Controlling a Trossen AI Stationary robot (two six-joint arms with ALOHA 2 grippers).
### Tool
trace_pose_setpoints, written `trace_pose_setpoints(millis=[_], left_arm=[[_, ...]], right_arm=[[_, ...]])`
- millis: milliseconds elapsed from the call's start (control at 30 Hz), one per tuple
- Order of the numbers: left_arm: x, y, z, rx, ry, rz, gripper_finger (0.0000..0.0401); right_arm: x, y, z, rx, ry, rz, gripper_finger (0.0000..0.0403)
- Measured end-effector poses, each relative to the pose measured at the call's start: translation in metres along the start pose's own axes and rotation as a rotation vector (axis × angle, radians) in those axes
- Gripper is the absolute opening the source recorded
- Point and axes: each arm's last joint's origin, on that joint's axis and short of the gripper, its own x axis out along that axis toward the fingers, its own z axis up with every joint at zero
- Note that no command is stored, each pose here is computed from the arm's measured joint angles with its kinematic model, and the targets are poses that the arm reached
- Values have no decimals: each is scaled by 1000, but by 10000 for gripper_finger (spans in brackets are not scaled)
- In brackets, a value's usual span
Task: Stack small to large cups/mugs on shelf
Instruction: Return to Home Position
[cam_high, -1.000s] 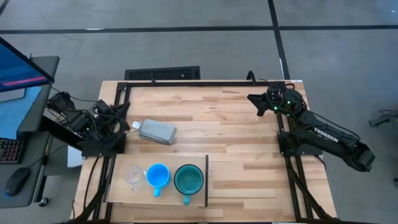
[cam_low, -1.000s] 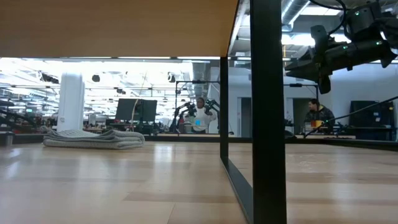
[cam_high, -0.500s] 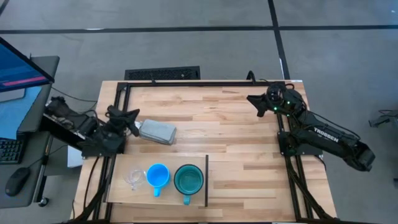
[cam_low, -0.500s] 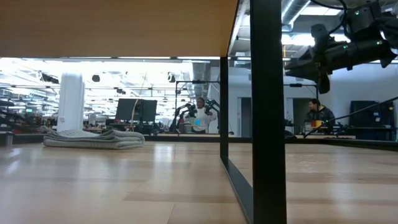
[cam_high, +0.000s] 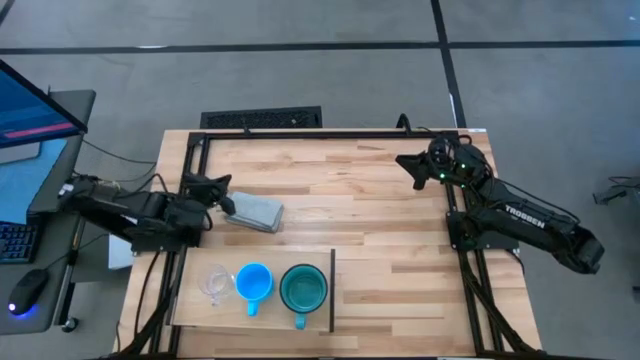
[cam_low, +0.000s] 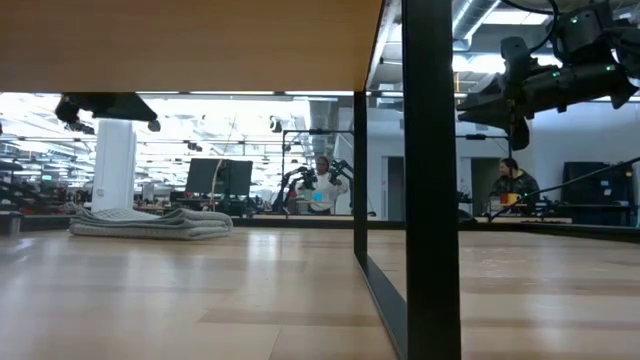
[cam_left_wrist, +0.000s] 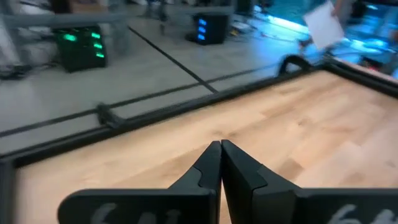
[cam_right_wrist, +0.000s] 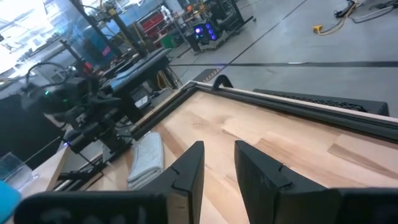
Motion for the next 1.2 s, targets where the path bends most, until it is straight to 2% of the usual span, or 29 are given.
trace_pose_setpoints(millis=[100,200,300,467,733,900,1200], left_arm=[[6,-3,2,25,-8,-97,0],[12,-5,11,44,-94,-191,0],[19,0,15,54,-130,-221,0],[30,9,18,61,-100,-278,0],[42,24,21,45,-61,-309,0],[49,32,9,27,-61,-266,0],[52,34,-3,1,-58,-254,0]], right_arm=[[1,2,-1,-8,8,14,111],[1,3,-2,-11,14,27,111],[2,5,-3,-11,25,37,111],[2,7,-5,-10,46,50,111],[3,9,-8,-59,65,66,111],[3,9,-9,-82,75,59,109],[3,9,-9,-142,68,60,79]])
